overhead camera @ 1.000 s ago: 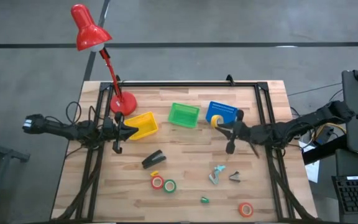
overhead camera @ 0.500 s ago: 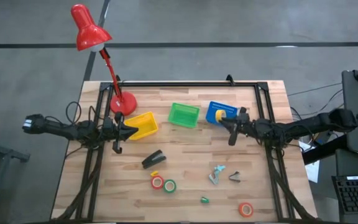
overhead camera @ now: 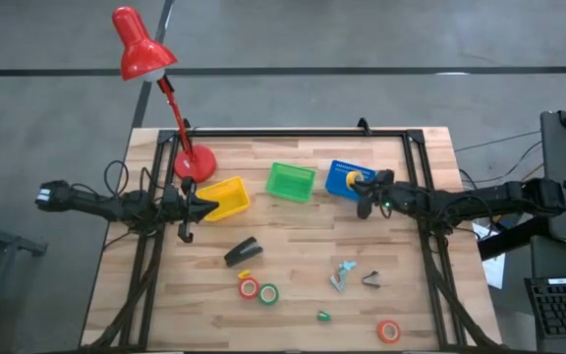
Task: Pick and place Stapler, Stapler remover, tape
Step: Put the yellow tape in the blue basket
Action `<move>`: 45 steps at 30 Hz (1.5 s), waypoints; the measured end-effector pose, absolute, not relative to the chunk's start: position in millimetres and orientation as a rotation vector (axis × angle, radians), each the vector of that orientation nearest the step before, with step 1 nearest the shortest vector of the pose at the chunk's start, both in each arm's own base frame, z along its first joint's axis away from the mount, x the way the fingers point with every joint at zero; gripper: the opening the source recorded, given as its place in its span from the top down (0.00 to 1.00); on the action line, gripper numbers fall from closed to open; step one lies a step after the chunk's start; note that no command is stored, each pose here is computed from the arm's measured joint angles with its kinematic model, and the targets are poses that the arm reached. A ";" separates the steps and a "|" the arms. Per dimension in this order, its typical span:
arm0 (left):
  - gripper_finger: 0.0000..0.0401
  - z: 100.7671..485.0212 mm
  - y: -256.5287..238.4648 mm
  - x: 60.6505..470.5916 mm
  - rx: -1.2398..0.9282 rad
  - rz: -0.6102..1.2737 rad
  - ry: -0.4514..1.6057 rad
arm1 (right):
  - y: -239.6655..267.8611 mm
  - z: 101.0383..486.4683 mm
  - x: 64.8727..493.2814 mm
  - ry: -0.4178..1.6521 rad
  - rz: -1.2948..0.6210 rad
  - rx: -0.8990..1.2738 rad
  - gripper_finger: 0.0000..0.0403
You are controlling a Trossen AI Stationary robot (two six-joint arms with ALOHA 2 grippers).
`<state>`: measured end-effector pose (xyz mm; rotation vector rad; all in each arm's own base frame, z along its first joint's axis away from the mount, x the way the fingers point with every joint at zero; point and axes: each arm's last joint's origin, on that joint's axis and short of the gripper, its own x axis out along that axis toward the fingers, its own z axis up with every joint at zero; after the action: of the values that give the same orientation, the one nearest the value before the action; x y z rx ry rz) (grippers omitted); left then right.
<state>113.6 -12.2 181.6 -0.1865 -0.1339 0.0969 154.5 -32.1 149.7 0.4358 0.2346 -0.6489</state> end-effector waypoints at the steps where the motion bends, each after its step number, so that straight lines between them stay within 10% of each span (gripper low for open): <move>1: 0.98 181.5 -12.3 113.6 -0.186 0.097 -0.134 | -33.0 151.0 155.5 0.244 -0.656 0.434 0.89; 45: 0.98 181.5 -12.3 113.6 -0.186 0.097 -0.134 | -55.5 136.0 198.5 0.649 -0.793 0.403 0.74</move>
<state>113.6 -12.3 181.5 -0.1865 -0.1335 0.0970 198.5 -55.5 136.0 0.4031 0.6487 -0.7925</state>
